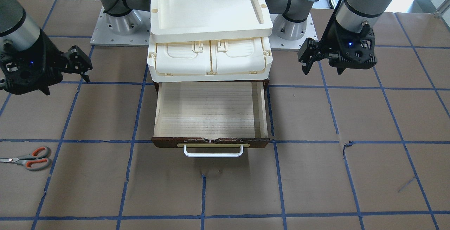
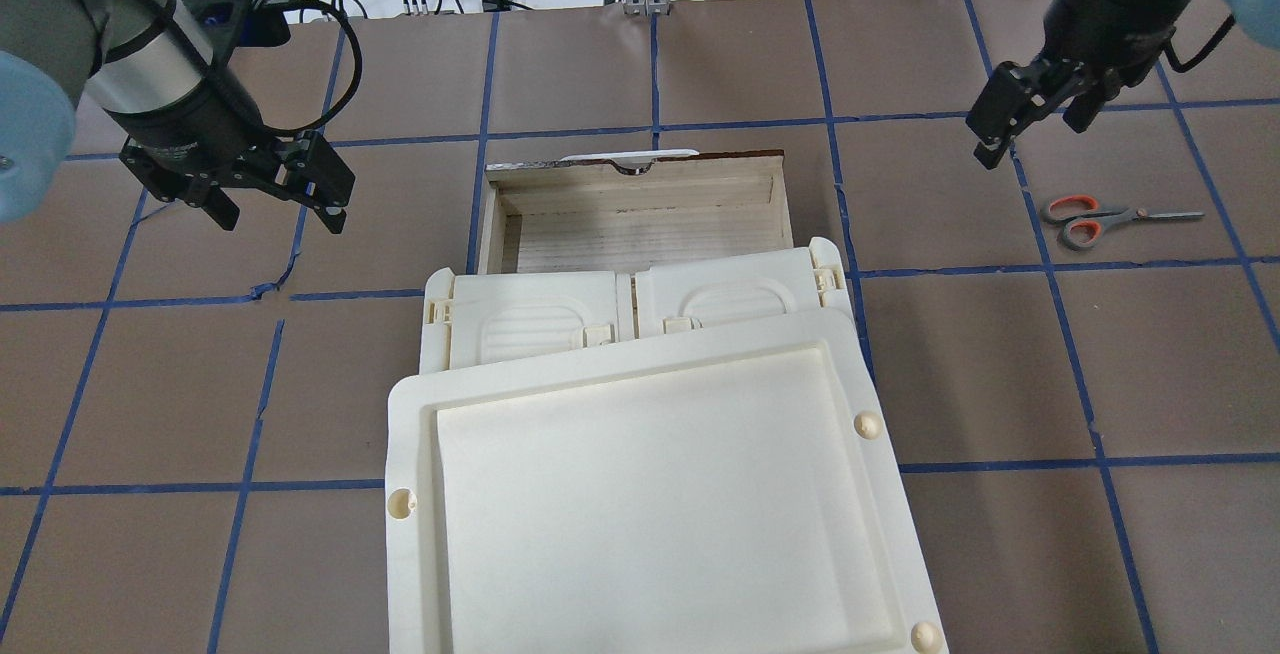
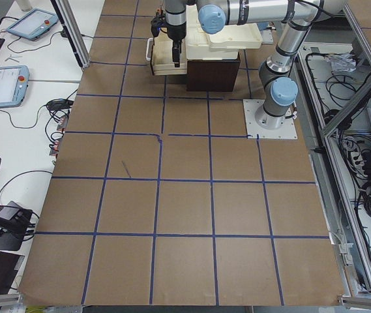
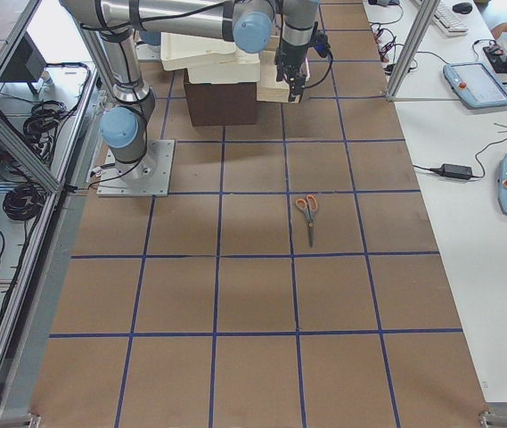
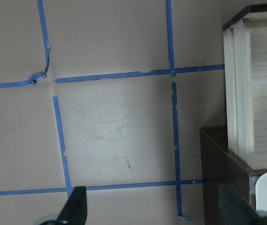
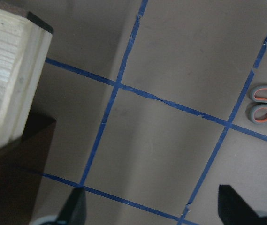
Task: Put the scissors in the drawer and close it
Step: 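Move the right gripper over the grey-and-orange scissors and lower it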
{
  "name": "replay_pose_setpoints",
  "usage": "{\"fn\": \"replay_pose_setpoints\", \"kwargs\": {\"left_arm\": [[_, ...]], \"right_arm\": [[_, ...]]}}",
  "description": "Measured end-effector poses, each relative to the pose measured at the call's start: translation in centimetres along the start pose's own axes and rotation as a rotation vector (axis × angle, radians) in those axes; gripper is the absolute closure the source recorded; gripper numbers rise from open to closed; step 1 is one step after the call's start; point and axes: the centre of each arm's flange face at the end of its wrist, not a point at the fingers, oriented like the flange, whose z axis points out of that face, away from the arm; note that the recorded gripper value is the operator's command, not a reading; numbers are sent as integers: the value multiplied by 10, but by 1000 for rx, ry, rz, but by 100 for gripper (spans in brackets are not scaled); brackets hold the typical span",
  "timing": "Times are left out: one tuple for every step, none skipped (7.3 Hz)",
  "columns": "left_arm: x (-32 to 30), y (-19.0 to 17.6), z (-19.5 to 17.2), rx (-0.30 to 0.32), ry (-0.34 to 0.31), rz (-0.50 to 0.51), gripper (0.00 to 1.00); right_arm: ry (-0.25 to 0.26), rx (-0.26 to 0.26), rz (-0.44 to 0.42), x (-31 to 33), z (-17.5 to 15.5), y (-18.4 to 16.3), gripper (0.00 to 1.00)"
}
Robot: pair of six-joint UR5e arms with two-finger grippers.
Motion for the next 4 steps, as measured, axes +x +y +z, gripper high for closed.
{"fn": "replay_pose_setpoints", "kwargs": {"left_arm": [[0, 0, 0, 0, 0, 0, 0], [0, 0, 0, 0, -1, 0, 0], [-1, 0, 0, 0, -1, -1, 0], [-1, 0, 0, 0, -1, -1, 0]], "right_arm": [[16, 14, -116, 29, 17, 6, 0], [33, 23, -231, 61, 37, 8, 0], [40, 29, -327, 95, 58, 11, 1], [55, 40, -415, 132, 77, 16, 1]]}}
